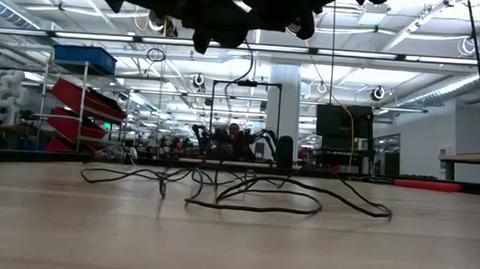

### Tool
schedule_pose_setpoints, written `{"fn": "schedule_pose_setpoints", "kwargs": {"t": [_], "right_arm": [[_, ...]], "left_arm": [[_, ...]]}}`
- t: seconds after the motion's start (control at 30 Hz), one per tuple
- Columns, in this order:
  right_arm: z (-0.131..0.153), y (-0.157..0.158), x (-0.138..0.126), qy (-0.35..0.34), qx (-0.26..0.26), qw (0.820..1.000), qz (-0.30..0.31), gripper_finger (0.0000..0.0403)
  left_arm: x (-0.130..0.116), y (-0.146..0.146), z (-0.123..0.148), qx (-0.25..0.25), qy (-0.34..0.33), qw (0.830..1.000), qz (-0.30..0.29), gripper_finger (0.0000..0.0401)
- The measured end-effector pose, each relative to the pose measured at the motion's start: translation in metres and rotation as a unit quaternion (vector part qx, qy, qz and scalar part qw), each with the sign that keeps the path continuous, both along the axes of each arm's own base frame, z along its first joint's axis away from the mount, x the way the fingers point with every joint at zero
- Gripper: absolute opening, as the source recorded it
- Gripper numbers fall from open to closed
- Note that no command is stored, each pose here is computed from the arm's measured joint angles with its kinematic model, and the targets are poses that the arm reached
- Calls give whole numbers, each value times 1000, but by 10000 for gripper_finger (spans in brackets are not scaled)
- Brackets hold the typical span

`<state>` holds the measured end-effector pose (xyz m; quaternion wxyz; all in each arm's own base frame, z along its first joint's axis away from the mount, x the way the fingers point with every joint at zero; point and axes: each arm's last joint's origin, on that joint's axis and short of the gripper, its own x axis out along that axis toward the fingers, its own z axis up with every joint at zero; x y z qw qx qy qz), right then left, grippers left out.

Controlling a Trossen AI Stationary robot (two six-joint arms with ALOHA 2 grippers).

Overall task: Coil cords
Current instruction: Coil the black wire onto the spool

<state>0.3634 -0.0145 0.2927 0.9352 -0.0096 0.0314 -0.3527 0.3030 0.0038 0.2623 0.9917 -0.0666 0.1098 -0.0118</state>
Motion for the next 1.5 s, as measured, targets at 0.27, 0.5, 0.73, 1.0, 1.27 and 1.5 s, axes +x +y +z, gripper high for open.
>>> {"fn": "schedule_pose_setpoints", "kwargs": {"t": [0.27, 0.5, 0.73, 1.0, 1.27, 1.5], "right_arm": [[-2, 1, 1, 26, -16, 999, 31, 0], [-7, -2, 0, 56, -17, 998, 28, 0], [-12, -5, 0, 79, -9, 995, 56, 0], [-14, -5, 1, 99, -12, 989, 105, 0], [-18, -3, 1, 126, -15, 982, 139, 0], [-13, -3, 3, 118, -6, 981, 152, 0]], "left_arm": [[1, -4, 13, -3, 86, 996, -27, 13], [-7, -8, 30, 12, 94, 995, -24, 13], [-19, -13, 46, 26, 63, 997, -24, 13], [-38, -10, 61, 54, 52, 997, 8, 13], [-50, -9, 64, 68, 68, 995, 20, 13], [-44, -9, 62, 68, 63, 995, 20, 13]]}}
